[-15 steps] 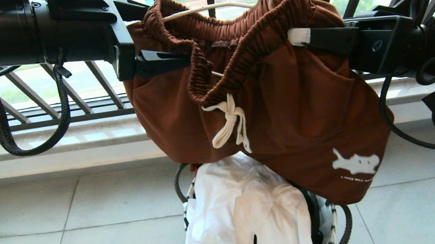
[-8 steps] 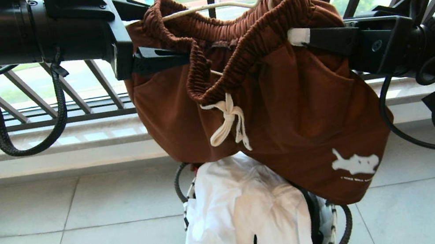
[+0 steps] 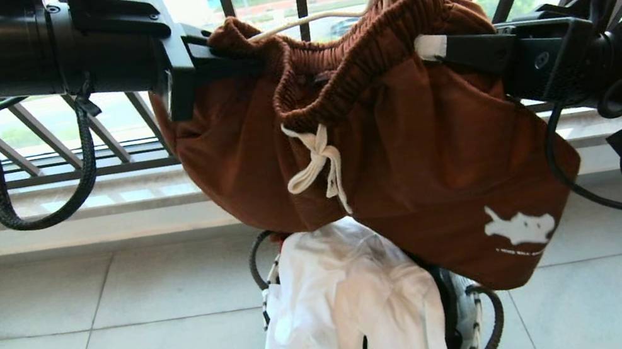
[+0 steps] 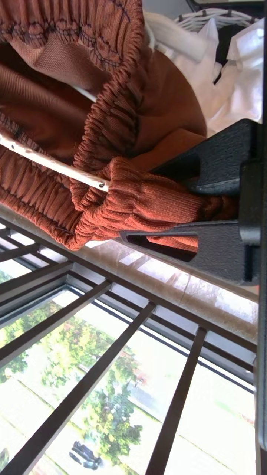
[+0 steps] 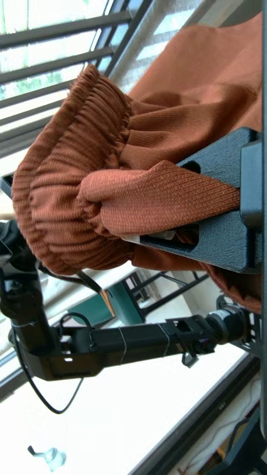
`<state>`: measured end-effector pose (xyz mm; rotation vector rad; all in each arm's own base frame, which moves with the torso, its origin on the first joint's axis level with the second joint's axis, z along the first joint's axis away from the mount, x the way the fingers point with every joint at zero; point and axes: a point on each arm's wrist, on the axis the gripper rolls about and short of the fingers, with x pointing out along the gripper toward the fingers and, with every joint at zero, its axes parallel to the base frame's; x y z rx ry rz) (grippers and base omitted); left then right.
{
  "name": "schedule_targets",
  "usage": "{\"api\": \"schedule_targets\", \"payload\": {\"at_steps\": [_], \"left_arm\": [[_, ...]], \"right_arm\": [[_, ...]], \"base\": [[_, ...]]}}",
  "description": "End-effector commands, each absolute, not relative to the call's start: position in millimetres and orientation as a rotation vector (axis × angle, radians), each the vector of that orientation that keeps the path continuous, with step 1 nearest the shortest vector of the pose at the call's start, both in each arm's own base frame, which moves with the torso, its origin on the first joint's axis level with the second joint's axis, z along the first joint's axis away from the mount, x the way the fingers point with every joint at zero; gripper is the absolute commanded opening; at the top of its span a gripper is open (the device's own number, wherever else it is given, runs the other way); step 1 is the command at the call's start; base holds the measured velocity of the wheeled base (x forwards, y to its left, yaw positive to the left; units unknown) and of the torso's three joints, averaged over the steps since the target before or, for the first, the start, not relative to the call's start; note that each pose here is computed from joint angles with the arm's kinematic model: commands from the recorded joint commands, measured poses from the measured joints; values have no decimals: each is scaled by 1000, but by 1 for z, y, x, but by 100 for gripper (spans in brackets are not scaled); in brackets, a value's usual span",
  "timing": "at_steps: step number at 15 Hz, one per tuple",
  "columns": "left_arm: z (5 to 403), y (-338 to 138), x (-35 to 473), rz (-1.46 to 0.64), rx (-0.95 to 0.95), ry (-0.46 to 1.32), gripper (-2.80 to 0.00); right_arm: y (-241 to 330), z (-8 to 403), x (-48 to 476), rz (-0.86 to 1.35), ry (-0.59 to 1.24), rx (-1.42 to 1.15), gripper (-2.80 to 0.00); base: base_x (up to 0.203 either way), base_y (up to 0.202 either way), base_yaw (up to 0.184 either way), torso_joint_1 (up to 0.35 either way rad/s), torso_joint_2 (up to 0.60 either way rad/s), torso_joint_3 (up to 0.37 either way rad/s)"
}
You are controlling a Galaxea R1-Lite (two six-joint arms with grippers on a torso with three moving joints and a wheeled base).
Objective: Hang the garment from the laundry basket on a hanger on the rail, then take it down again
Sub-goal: Hang the clothes rack on the clothesline
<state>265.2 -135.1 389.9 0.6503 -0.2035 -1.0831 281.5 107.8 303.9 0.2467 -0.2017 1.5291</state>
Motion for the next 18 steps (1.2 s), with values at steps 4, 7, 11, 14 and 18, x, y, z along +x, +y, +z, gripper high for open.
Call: {"api": "schedule_targets", "payload": {"at_steps": [4,7,11,14,18], "left_arm": [[390,-138,264,-1093,652,-209,-280],[389,-138,264,-1095,652,-204,-280],[389,-137,263,-1094,652,-204,-280],[389,-138,264,-1093,652,-205,-280],[391,-137,263,-1089,654,-217,-280]], "right_arm": [[106,308,279,1540,-208,235,-280],[105,308,279,1540,-206,231,-280],[104,307,280,1538,-207,230,0],[104,307,280,1538,-208,229,0],[99,309,284,1514,-222,220,0]], "base": [[0,0,0,0,0,0],[0,0,0,0,0,0],[0,0,0,0,0,0],[0,0,0,0,0,0],[0,0,0,0,0,0]]}}
